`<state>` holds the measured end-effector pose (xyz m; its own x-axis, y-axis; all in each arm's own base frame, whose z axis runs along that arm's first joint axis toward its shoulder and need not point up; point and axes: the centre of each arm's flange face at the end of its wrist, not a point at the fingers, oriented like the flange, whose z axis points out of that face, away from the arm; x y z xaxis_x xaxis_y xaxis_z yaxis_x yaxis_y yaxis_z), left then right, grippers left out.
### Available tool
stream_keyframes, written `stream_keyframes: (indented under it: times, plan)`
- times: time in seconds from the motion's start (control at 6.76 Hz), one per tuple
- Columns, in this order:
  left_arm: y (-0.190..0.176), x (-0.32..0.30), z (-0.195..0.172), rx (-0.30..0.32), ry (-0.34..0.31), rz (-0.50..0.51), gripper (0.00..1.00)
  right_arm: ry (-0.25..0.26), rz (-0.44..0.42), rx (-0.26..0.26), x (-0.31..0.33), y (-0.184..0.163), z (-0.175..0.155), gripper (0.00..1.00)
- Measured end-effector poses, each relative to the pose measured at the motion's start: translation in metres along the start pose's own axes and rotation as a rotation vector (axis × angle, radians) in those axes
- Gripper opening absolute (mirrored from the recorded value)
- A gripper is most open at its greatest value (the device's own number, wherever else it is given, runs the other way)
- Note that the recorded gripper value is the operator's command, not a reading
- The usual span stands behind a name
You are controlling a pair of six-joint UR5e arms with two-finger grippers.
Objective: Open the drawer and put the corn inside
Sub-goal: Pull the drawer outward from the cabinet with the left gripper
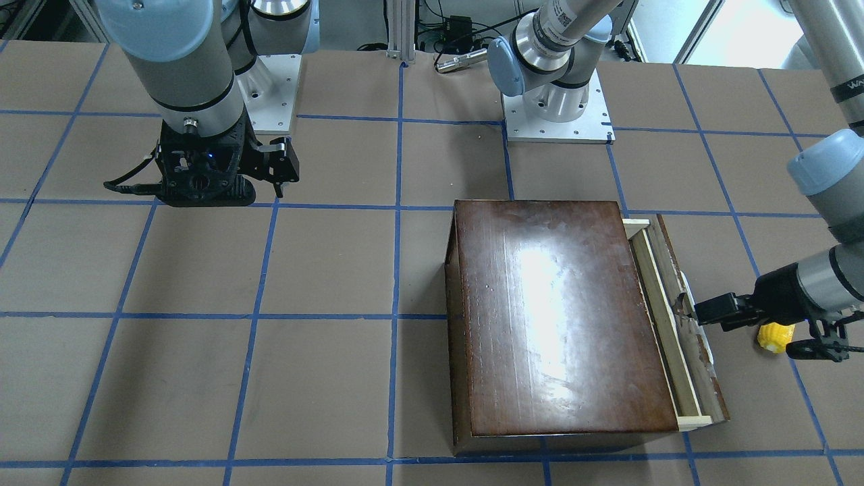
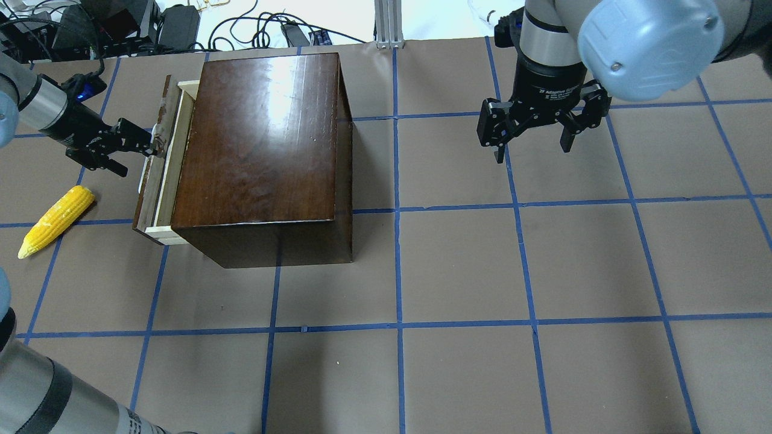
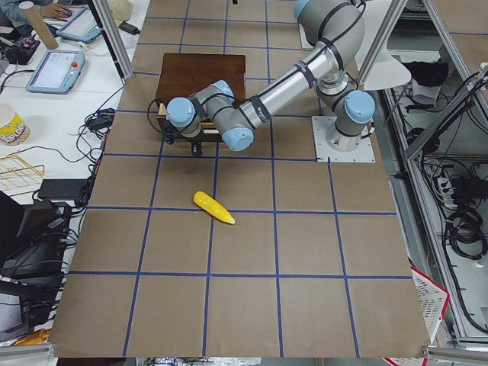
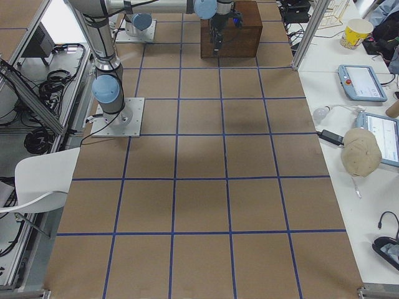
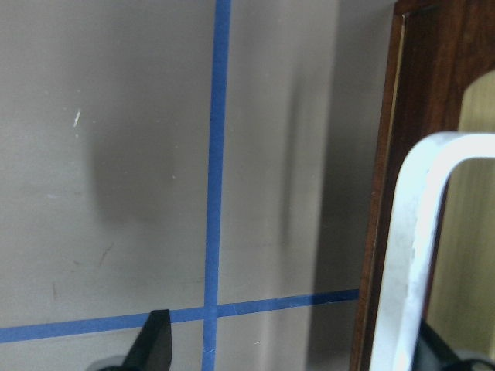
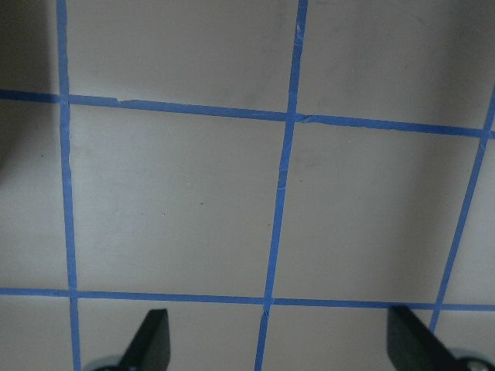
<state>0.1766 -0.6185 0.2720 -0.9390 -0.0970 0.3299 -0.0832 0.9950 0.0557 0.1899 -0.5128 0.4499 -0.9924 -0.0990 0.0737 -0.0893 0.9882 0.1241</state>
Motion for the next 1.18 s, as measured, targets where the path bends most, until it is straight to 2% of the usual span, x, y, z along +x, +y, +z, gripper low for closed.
stream_keyframes:
  times: [1.18]
  plan:
    - [0.0, -0.024, -0.01, 0.025, -0.022, -0.025, 1.0, 0.0, 0.0, 0.0, 0.0, 0.0, 0.0, 1.0]
